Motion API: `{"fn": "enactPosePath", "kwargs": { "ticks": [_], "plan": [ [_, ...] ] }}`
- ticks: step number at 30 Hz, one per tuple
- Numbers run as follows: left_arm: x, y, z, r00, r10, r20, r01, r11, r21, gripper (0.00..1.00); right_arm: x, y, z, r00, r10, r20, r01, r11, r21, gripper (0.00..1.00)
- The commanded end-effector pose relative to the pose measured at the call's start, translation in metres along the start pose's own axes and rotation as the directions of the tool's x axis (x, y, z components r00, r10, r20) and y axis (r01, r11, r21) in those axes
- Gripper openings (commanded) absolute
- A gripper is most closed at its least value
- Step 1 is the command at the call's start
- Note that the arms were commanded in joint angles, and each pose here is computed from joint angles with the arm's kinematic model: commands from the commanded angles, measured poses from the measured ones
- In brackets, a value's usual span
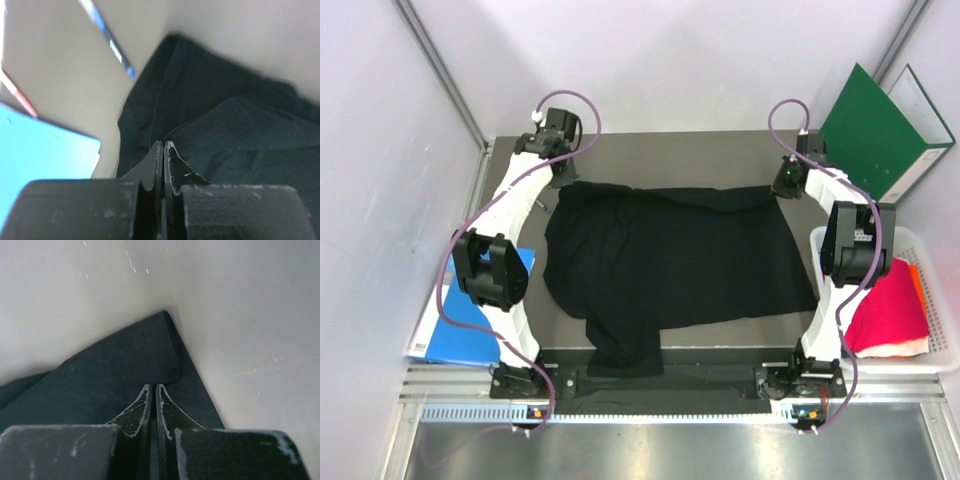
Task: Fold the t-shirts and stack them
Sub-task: Fold the flattened tshirt in 1/3 of the way
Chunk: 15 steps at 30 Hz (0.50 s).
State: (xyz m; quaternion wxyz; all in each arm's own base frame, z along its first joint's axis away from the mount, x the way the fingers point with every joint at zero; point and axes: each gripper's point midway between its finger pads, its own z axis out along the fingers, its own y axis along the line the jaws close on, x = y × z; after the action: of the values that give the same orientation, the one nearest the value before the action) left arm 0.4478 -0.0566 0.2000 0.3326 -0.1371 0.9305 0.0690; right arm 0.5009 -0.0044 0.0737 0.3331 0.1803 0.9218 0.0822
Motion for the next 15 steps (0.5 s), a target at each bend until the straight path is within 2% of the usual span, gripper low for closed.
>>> {"fn": "enactPosePath", "kwargs": {
  "ticks": [1, 5, 15],
  "plan": [
    [0.023, 0.013, -0.013, 0.998, -0.014, -0.061, 0.014, 1.0, -0.012, 0.0, 0.009, -0.01, -0.005, 0.999, 0.004, -0.035, -0.003, 1.0, 0.007, 0.0],
    [0.052, 0.018, -0.014, 0.991, -0.026, -0.133, 0.023, 0.999, -0.022, 0.0, 0.016, -0.016, -0.004, 0.999, 0.006, -0.053, -0.005, 1.0, 0.013, 0.0],
    [0.097, 0.032, -0.031, 0.984, -0.018, -0.18, 0.008, 0.999, -0.052, 0.0, 0.013, -0.019, 0.002, 0.997, 0.015, -0.072, -0.015, 1.0, 0.001, 0.0]
  ]
}}
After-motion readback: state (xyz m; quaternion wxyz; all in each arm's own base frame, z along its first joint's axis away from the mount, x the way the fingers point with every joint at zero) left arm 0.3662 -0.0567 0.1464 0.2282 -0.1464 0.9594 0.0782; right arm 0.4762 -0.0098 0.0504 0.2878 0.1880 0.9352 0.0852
